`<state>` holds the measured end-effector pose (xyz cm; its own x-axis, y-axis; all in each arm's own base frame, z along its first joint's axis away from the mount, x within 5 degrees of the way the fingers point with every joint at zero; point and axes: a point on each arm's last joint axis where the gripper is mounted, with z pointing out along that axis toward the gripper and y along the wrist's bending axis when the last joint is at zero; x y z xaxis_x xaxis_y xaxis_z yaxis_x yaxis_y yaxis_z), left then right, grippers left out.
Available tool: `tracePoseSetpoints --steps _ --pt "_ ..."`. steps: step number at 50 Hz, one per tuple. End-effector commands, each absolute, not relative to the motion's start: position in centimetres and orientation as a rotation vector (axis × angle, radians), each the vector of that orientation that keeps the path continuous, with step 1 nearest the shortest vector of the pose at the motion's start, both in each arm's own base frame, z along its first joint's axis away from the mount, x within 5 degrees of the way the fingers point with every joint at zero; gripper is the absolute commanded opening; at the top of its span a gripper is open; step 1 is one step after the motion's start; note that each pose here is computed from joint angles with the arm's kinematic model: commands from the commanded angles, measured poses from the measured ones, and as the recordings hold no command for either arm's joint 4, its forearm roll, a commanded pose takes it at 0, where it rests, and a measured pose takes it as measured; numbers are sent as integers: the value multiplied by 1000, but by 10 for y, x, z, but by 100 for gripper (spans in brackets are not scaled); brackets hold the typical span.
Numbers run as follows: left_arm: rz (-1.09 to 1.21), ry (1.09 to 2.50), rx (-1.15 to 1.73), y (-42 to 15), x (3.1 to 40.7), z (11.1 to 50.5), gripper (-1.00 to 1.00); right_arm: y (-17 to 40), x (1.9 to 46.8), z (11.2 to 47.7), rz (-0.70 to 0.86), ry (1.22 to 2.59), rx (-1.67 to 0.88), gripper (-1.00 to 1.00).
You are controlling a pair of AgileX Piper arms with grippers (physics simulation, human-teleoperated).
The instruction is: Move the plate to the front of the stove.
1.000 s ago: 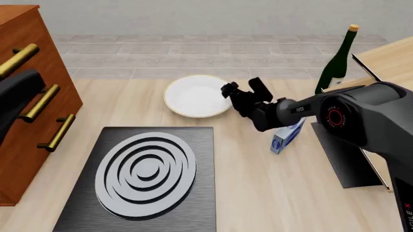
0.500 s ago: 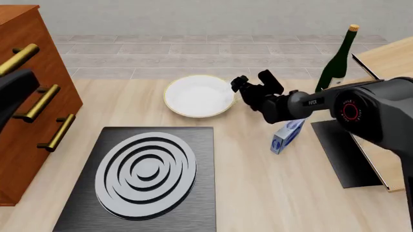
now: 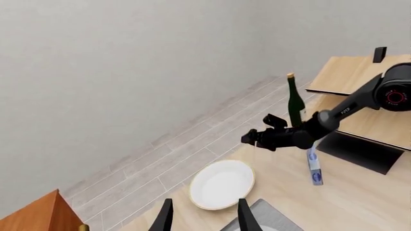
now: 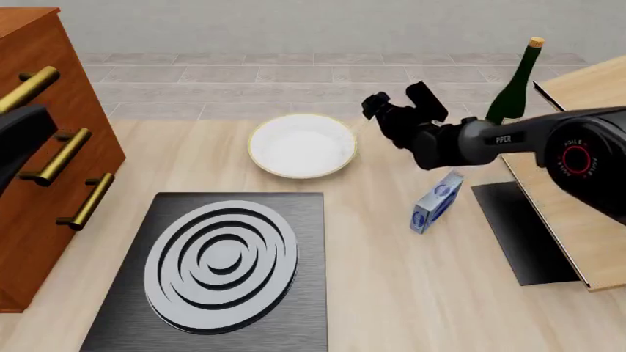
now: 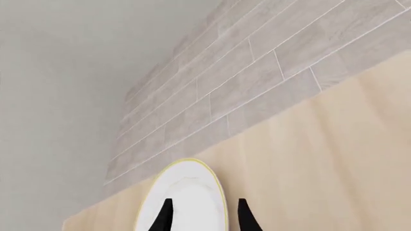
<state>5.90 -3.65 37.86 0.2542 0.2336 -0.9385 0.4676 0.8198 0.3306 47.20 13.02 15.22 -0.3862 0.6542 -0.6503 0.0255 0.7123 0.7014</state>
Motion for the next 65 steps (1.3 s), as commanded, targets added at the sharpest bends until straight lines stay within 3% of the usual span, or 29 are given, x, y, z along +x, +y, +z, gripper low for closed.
tracePoseSetpoints --steps 1,34,52,65 --pt "-181 1326 636 -36 57 379 100 122 467 172 725 1838 507 100" --pt "-205 1322 621 -33 53 378 100 147 397 267 754 1720 261 100" --pt "-225 1330 605 -36 56 373 100 151 332 301 776 1657 128 100" --pt "-248 1344 588 -38 59 369 100 143 295 306 771 1634 76 100"
